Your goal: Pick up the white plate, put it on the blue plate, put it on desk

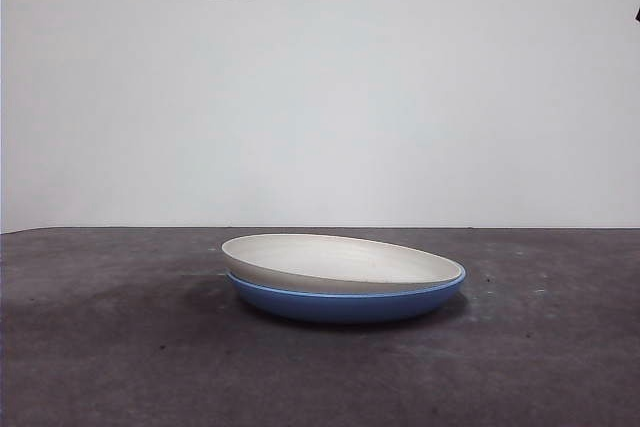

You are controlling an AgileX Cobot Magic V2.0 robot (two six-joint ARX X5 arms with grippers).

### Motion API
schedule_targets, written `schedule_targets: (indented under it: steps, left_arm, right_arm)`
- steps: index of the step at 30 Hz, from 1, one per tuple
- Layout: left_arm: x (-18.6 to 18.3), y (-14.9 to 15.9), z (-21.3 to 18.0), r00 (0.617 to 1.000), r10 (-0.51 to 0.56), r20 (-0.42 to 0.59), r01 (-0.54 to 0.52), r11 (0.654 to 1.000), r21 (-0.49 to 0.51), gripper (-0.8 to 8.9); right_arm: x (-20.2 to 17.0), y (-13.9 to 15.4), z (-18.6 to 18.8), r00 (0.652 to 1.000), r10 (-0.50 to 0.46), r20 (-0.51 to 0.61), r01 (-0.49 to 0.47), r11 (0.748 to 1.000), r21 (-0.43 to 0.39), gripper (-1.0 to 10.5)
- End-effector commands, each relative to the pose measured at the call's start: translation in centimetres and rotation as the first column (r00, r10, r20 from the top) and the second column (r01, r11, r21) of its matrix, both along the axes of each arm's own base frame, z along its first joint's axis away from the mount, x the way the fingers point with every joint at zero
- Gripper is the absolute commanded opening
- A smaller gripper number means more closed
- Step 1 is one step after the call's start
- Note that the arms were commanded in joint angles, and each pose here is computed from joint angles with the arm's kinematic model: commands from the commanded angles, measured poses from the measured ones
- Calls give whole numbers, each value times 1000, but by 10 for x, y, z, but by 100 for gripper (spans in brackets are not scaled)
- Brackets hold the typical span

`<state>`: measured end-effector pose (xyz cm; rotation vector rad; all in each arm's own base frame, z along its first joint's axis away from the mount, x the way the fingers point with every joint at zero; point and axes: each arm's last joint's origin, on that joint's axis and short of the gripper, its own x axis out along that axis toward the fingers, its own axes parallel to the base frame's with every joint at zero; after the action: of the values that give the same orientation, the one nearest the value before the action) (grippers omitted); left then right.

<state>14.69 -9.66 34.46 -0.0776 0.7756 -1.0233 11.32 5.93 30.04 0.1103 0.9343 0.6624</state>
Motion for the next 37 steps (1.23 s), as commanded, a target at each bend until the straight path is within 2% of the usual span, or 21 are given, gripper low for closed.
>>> schedule_targets:
  steps: [1, 14, 16, 19, 21, 24, 25, 27, 28, 29, 32, 34, 37]
  left_arm:
    - [1, -2, 2, 1000, -14, 17, 15, 1000, -3, 15]
    - [1, -2, 2, 1000, -14, 18, 15, 1000, -3, 15]
    - [-3, 1, 5, 997, -27, 67, 28, 1000, -1, 15]
    - [-4, 11, 18, 973, 3, 230, 6, 999, -38, 15]
    - [-4, 20, 30, 918, 62, 392, -26, 995, -97, 15]
    - [-8, 37, 42, 771, 186, 609, -79, 977, -197, 15]
    - [-12, 43, 43, 709, 233, 666, -103, 968, -228, 15]
    - [-17, 53, 40, 601, 321, 732, -165, 946, -280, 15]
    - [-21, 58, 35, 523, 382, 762, -216, 924, -314, 15]
    - [-25, 63, 28, 457, 432, 777, -267, 900, -344, 15]
    - [-35, 74, 4, 299, 548, 781, -400, 815, -419, 15]
    - [-40, 79, -15, 243, 584, 775, -455, 774, -441, 15]
    - [-46, 85, -45, 210, 616, 759, -530, 724, -442, 15]
  right_arm:
    - [1, 1, 6, 1000, 16, 25, -16, 1000, 5, 10]
    - [1, 1, 6, 1000, 16, 25, -16, 1000, 5, 10]
    - [1, 1, 6, 1000, 16, 24, -16, 1000, 5, 10]
    - [1, 1, 6, 1000, 16, 25, -16, 1000, 5, 10]
    - [1, 1, 6, 1000, 16, 25, -16, 1000, 5, 10]
    - [1, 1, 6, 1000, 15, 24, -15, 1000, 5, 10]
    - [1, 1, 6, 1000, 16, 24, -16, 1000, 5, 10]
    - [1, 1, 6, 1000, 16, 25, -16, 1000, 5, 10]
    - [1, 1, 6, 1000, 16, 24, -16, 1000, 5, 10]
    - [1, 1, 6, 1000, 16, 25, -16, 1000, 5, 10]
    - [1, 1, 6, 1000, 16, 24, -16, 1000, 5, 10]
    - [1, 1, 6, 1000, 16, 24, -16, 1000, 5, 10]
    - [1, 1, 6, 1000, 16, 24, -16, 1000, 5, 10]
